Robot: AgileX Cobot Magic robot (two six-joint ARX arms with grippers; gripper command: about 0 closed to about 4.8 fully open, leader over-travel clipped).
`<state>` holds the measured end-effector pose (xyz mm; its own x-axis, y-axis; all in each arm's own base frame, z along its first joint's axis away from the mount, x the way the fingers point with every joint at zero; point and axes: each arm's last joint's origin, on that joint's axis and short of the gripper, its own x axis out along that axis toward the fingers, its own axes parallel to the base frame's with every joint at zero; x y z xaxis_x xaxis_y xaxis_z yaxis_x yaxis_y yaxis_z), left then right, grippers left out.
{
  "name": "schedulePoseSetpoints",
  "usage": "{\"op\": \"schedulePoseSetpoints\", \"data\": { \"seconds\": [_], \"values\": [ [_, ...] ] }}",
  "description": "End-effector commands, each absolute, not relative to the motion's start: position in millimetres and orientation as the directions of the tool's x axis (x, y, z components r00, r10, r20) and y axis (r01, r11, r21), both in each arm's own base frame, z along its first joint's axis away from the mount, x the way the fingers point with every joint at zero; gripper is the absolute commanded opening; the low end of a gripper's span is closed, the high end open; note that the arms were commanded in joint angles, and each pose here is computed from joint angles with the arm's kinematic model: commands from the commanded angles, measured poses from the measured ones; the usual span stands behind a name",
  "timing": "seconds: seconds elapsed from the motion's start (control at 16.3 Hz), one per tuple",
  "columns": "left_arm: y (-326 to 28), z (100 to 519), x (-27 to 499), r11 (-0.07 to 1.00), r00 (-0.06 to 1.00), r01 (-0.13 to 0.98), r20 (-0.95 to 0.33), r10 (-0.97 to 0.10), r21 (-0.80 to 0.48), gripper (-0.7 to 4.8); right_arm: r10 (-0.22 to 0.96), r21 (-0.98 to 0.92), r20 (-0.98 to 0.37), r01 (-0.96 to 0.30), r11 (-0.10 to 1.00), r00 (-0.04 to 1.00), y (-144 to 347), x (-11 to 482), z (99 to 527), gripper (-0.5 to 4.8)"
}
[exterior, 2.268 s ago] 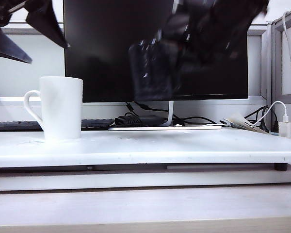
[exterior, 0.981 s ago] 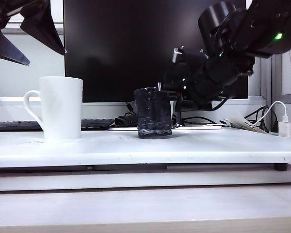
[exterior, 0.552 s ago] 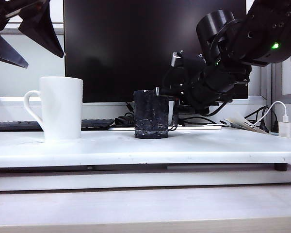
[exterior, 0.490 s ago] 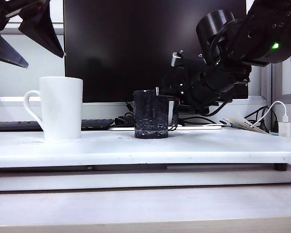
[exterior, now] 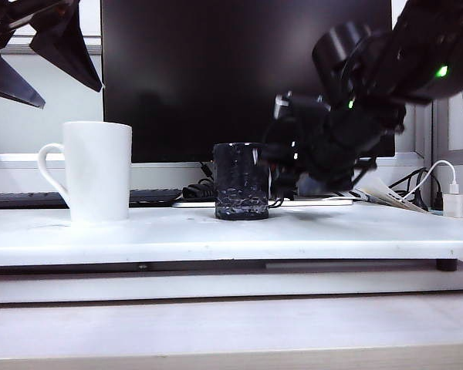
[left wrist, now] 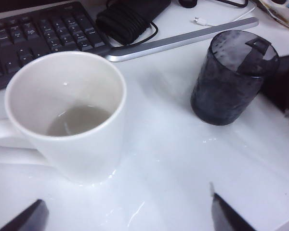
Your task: Carefully pick up the black cup and pour some water from the black cup into the white cup.
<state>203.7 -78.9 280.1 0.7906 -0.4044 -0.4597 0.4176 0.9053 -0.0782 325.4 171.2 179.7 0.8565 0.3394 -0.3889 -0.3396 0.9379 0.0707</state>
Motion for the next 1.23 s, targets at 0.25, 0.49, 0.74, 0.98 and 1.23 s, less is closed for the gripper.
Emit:
{"op": "schedulePoseSetpoints", "data": {
  "seconds": [0.25, 0.49, 0.74, 0.98, 1.23],
  "values": [
    [-77, 284, 203, 0.925, 0.823, 0.376, -0.441, -0.358, -0.049, 4.79, 0.345, 0.054, -0.352, -0.349, 0.936, 0.87, 158, 299, 238, 2.3],
    [-65, 314, 173, 0.928, 0.886, 0.371, -0.283, -0.367, -0.044, 4.79, 0.364, 0.032, -0.246, -0.367, 0.93, 0.898, 127, 243, 313, 2.3],
    [-37, 345, 99, 0.931, 0.928, 0.362, -0.077, -0.364, -0.038, 4.79, 0.333, -0.014, -0.082, -0.335, 0.942, 0.939, 75, 148, 375, 2.3],
    [-2, 334, 4, 0.923, 0.923, 0.381, 0.084, -0.376, -0.054, 4.79, 0.297, -0.071, -0.101, -0.304, 0.95, 0.95, 21, 50, 362, 2.3],
    [1, 326, -14, 0.873, 0.889, 0.457, 0.057, -0.455, -0.167, 4.79, 0.398, 0.065, 0.036, -0.4, 0.914, 0.917, -4, -3, 315, 2.16]
  ]
}}
